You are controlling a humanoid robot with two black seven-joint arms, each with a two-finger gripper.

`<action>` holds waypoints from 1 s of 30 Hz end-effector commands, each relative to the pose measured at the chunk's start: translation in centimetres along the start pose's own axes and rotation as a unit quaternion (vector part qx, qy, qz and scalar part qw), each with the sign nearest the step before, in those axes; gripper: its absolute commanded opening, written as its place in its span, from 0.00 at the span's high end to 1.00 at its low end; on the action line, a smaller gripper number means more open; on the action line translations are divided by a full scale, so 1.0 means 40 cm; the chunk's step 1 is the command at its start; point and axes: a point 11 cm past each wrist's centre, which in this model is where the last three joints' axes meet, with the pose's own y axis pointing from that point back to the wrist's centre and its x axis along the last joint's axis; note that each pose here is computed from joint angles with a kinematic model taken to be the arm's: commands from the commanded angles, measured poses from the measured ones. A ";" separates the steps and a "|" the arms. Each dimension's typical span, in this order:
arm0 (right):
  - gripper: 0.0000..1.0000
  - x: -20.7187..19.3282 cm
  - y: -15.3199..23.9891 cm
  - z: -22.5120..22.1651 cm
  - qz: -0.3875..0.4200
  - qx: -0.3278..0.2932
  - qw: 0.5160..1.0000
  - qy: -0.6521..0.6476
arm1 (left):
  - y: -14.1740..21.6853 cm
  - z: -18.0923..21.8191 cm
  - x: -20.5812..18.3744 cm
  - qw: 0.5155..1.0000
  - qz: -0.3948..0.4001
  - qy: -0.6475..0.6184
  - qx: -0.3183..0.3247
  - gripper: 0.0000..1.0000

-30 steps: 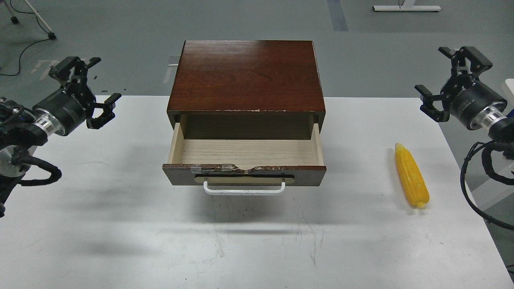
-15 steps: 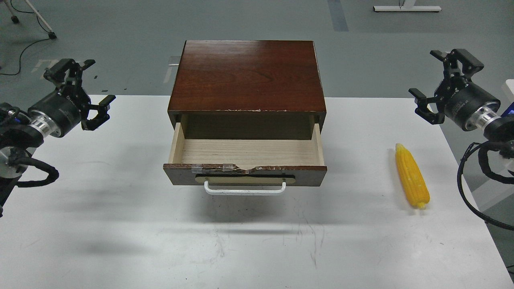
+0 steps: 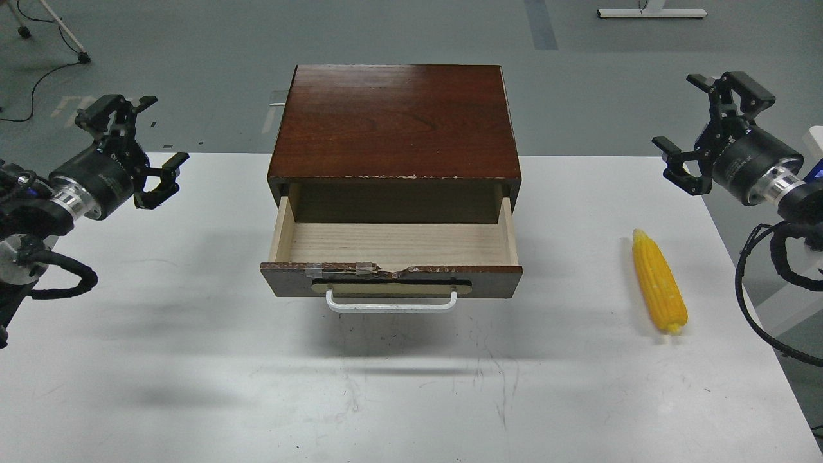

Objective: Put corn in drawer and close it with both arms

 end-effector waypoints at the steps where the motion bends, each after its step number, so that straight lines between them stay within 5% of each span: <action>1: 0.00 -0.001 0.008 0.000 -0.003 0.001 1.000 0.000 | -0.002 -0.002 -0.001 1.000 0.000 0.003 -0.005 0.02; 18: 0.06 -0.010 0.012 -0.039 -0.033 0.009 0.999 0.024 | 0.058 0.034 0.072 0.999 0.032 -0.024 -0.001 0.02; 24: 0.09 0.032 0.041 -0.131 0.033 0.037 0.972 0.229 | 0.057 0.032 0.069 0.999 0.030 -0.025 0.000 0.02; 30: 0.00 0.034 0.127 -0.166 0.042 0.021 0.921 0.386 | 0.050 0.015 0.059 0.999 0.025 -0.020 0.003 0.02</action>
